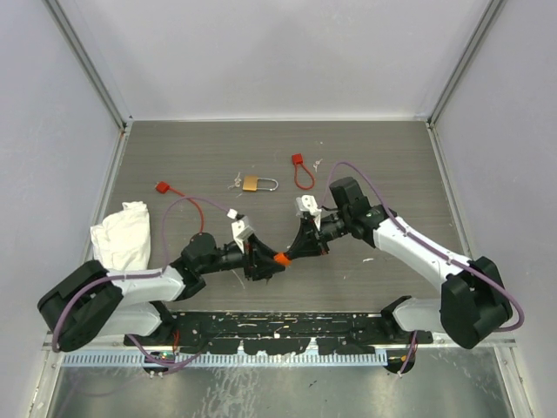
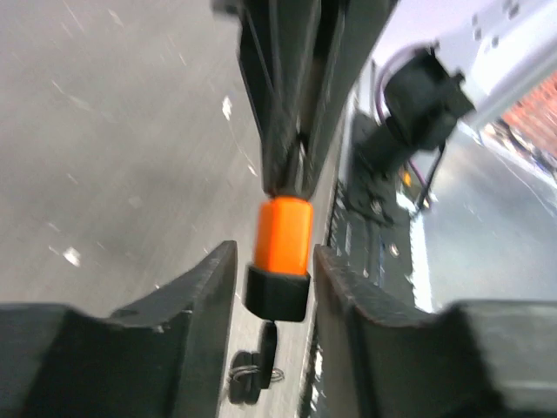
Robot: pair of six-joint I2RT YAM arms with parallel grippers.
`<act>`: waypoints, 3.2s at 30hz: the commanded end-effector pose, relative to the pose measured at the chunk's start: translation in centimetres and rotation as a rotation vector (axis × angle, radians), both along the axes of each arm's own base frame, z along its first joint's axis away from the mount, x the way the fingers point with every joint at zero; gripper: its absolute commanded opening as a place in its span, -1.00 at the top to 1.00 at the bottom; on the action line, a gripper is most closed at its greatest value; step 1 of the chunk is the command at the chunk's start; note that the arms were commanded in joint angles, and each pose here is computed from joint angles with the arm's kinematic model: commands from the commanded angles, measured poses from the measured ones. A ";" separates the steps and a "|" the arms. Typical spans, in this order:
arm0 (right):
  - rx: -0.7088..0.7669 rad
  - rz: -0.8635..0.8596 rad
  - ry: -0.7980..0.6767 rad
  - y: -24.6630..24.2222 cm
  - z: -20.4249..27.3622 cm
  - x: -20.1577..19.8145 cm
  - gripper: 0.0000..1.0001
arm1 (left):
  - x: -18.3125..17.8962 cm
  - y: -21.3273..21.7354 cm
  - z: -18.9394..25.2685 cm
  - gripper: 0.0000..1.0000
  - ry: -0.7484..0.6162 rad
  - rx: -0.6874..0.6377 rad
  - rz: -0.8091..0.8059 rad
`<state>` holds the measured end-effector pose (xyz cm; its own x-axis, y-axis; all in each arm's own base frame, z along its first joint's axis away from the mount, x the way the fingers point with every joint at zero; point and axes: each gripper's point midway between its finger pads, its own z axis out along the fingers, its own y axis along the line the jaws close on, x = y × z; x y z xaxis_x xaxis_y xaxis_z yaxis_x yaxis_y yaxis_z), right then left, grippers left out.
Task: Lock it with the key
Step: Lock the lock.
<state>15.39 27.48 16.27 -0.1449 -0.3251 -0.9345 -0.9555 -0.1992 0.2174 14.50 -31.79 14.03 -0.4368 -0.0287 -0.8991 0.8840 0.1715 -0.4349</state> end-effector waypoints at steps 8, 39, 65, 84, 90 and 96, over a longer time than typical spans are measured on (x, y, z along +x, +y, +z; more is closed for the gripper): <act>0.129 -0.003 -0.078 -2.5 4.4 0.7 0.99 | 3.3 3.4 5.3 -0.99 -0.135 -0.134 0.284; 0.126 -0.052 -0.070 -3.5 4.4 1.8 0.99 | 1.7 6.5 5.0 -0.97 0.132 -0.225 0.399; 0.125 -0.052 -0.061 -3.5 4.3 1.8 0.99 | 1.6 4.5 4.7 -0.78 0.211 -0.173 0.350; 0.126 -0.050 -0.051 -3.5 4.3 1.8 0.98 | 1.0 0.2 4.8 -0.01 0.132 -0.102 0.241; 0.128 -0.048 -0.047 -3.5 4.3 1.7 0.98 | 1.5 -0.7 5.1 0.28 0.125 -0.092 0.230; 0.128 -0.048 -0.048 -3.5 4.4 1.7 0.99 | 1.3 -1.1 4.8 0.97 0.120 -0.075 0.202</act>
<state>16.98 23.52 17.93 -0.1783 -0.2638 -0.9479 -0.9685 -0.1234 0.2165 15.58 -31.96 15.71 -0.5828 -0.1494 -0.7988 0.7183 0.3650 -0.5923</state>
